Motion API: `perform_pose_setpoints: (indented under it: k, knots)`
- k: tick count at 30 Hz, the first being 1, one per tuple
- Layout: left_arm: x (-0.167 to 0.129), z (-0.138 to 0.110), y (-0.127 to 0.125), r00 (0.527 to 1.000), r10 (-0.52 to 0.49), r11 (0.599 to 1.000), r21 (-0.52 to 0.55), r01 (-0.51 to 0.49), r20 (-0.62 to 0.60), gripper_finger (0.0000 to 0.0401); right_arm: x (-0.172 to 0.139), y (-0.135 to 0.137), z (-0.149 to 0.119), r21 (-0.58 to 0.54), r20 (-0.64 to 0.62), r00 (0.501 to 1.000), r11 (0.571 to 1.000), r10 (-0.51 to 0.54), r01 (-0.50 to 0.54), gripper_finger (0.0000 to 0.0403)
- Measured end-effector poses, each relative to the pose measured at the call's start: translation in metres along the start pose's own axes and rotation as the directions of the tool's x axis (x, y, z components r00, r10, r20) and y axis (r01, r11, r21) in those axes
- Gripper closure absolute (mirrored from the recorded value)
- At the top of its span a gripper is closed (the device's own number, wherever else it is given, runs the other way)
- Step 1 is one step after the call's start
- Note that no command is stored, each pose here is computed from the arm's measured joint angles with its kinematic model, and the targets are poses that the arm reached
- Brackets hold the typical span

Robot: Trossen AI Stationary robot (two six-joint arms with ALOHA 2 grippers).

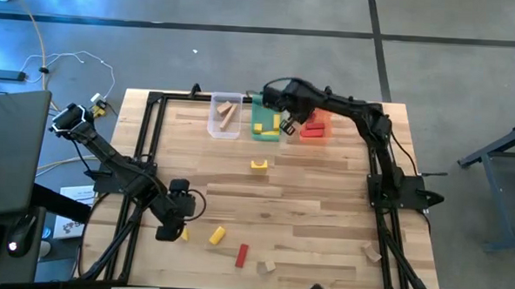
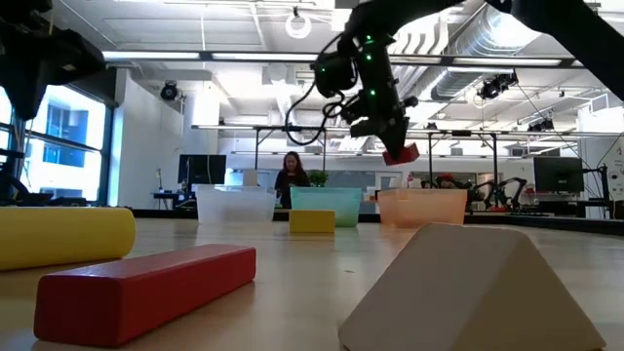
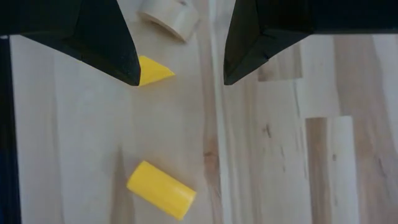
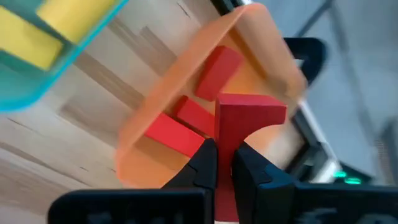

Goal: Sort & place blocks by color
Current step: Put the red block into the orange transparent bin

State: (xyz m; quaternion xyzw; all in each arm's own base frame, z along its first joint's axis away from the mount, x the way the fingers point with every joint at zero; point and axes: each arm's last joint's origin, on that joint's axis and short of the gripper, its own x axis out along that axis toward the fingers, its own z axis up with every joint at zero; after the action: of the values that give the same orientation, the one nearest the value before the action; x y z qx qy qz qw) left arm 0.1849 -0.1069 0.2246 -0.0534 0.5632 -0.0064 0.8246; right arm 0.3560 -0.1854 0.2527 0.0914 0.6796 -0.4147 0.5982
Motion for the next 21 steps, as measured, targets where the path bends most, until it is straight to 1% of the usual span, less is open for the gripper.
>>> perform_pose_setpoints:
  k: [4, 7, 9, 13, 17, 21]
  knots:
    - [-0.001, -0.004, -0.007, 1.000, -0.016, 1.000, -0.003, 0.016, 0.000, 0.0185, 0.015, -0.024, 0.011, 0.075, -0.018, 0.992, 0.989, 0.128, -0.126, 0.0394]
    - [-0.002, -0.005, -0.011, 1.000, -0.029, 1.000, 0.009, 0.029, 0.007, 0.0185, 0.025, -0.042, 0.016, 0.145, -0.035, 0.976, 0.967, 0.216, -0.209, 0.0394]
    - [-0.002, -0.006, -0.012, 0.999, -0.030, 0.999, 0.016, 0.030, 0.016, 0.0185, 0.031, -0.053, 0.018, 0.189, -0.043, 0.965, 0.951, 0.257, -0.245, 0.0394]
    - [-0.002, -0.002, -0.015, 0.997, -0.043, 0.999, 0.010, 0.042, 0.069, 0.0185, 0.041, -0.071, 0.020, 0.290, -0.057, 0.949, 0.915, 0.310, -0.281, 0.0392]
    - [-0.003, 0.005, -0.019, 0.986, -0.072, 0.997, 0.001, 0.073, 0.147, 0.0185, 0.046, -0.080, 0.022, 0.322, -0.047, 0.938, 0.894, 0.343, -0.311, 0.0379]
    - [-0.004, 0.010, -0.022, 0.974, -0.085, 0.996, -0.007, 0.088, 0.210, 0.0185, 0.047, -0.082, 0.024, 0.320, -0.026, 0.940, 0.894, 0.340, -0.315, 0.0357]
